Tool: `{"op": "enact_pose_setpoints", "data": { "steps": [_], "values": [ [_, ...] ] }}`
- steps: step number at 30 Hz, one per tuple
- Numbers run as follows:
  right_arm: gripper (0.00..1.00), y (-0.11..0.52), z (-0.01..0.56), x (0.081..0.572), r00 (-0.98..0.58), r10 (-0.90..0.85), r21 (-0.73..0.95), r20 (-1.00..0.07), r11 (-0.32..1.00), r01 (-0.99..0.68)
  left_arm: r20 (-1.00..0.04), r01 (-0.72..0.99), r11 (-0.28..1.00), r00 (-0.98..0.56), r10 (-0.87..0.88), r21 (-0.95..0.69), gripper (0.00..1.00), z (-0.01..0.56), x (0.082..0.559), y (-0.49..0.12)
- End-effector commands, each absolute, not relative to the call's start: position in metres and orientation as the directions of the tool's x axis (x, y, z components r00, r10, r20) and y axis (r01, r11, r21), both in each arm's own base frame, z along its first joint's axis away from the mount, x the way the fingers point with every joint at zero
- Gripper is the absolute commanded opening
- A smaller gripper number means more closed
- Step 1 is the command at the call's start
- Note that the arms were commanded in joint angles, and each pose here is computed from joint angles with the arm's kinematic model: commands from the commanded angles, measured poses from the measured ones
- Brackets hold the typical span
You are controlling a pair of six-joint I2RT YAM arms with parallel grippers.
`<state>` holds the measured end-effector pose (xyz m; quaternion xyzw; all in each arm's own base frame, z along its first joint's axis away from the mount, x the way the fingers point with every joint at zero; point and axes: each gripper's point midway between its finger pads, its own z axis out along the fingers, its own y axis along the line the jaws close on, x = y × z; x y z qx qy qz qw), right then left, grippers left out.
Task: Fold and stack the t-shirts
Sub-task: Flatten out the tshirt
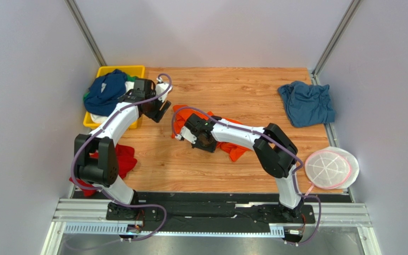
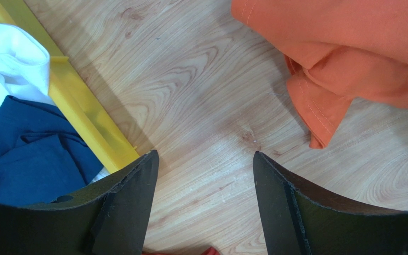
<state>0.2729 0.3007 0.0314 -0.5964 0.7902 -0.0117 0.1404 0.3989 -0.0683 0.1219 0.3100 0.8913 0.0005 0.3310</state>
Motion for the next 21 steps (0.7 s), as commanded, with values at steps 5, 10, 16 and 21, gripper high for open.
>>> {"op": "enact_pose_setpoints", "data": {
  "steps": [5,10,16,21],
  "values": [
    [0.0,0.296,0.047,0.291,-0.242,-0.945,-0.272,-0.221,0.298,-0.915,-0.615,0.555,0.804,-0.563,0.552,0.214,0.73,0.127,0.41,-0.068],
    [0.0,0.263,0.086,0.306,-0.3,-0.93,-0.373,-0.214,0.361,-0.855,-0.632,0.566,0.805,-0.56,0.536,0.18,0.72,0.133,0.412,-0.076],
    [0.0,0.226,0.144,0.312,-0.343,-0.907,-0.463,-0.245,0.42,-0.781,-0.642,0.569,0.809,-0.566,0.517,0.149,0.71,0.133,0.414,-0.081],
    [0.0,0.207,0.175,0.311,-0.373,-0.891,-0.506,-0.259,0.454,-0.733,-0.645,0.571,0.811,-0.574,0.506,0.128,0.7,0.132,0.418,-0.085]
  ]
}}
